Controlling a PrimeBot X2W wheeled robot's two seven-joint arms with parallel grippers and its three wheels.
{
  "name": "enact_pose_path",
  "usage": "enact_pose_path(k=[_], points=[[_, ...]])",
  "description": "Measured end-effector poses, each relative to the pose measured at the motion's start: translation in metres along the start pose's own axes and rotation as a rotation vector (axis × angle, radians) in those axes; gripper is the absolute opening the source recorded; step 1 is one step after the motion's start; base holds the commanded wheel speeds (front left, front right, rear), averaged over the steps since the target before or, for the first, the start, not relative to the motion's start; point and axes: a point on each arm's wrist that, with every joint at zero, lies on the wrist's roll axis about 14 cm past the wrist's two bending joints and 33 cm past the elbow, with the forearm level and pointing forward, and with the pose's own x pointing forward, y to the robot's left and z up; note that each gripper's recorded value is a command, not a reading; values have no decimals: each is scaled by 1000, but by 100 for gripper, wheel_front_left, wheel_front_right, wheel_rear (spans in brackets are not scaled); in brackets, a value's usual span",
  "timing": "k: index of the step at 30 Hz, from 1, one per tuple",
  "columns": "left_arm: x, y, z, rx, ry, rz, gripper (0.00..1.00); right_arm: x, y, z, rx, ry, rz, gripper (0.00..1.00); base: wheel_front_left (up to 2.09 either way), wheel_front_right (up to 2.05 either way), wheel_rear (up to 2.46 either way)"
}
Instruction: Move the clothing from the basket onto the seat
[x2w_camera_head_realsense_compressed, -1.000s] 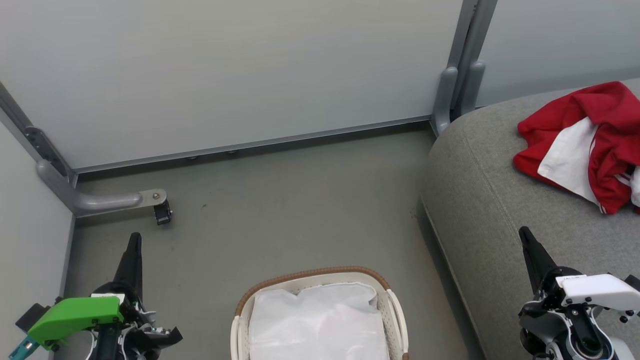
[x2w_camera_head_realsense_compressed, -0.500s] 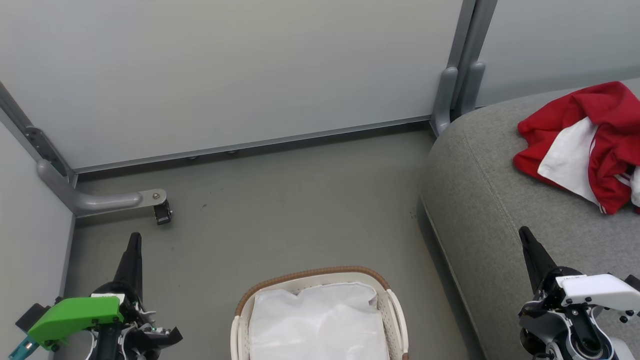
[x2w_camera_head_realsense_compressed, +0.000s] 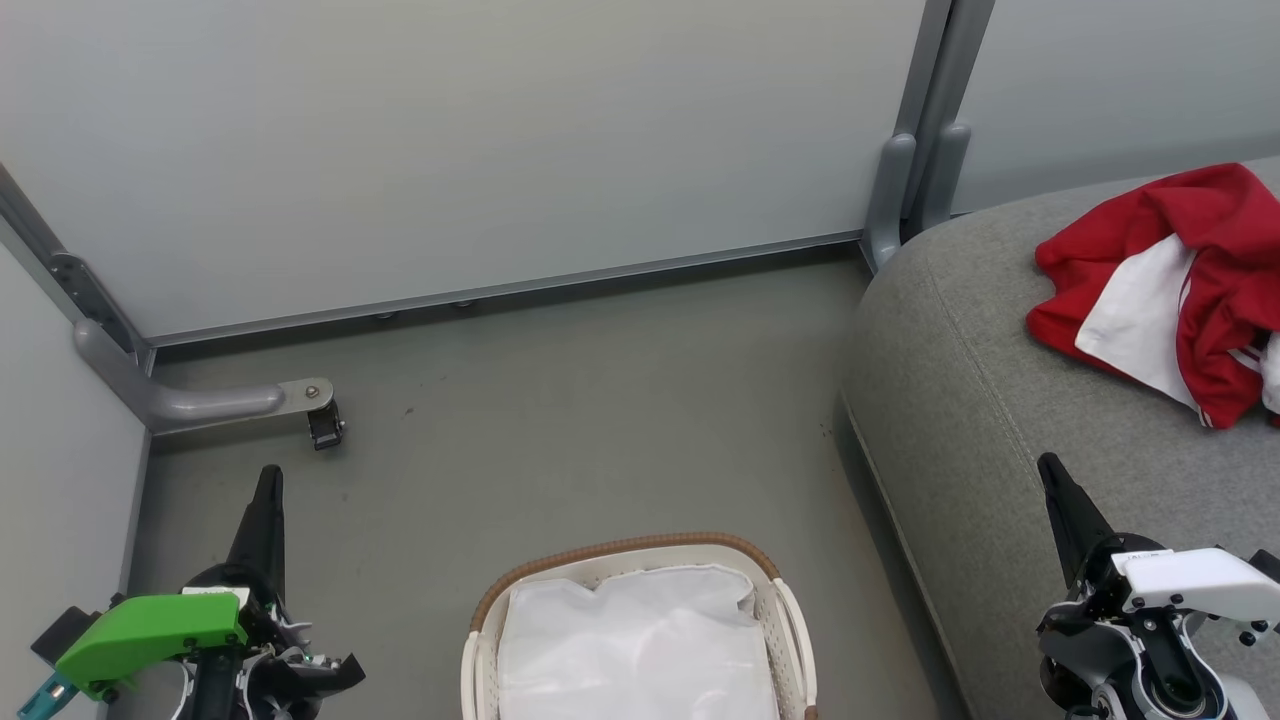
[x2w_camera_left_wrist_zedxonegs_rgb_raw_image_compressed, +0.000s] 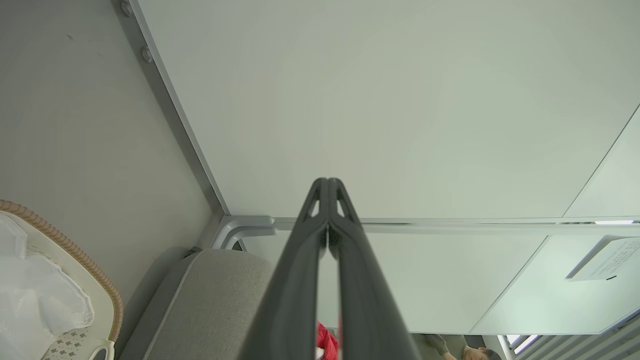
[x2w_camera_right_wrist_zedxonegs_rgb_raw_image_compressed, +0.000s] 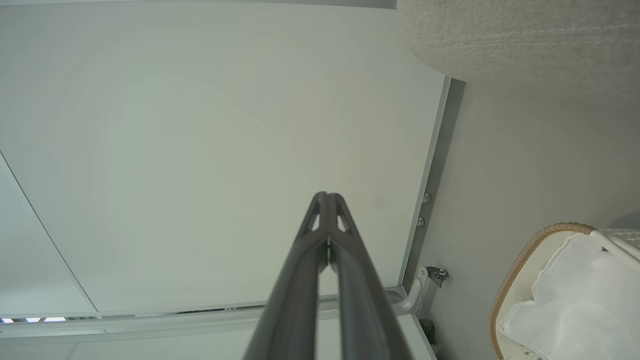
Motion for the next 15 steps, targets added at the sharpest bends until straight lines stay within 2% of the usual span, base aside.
enact_pose_path(k=[15], points=[[0,0,0,0,0,0,0,0,0,0,0,0,0,0,0,0,0]])
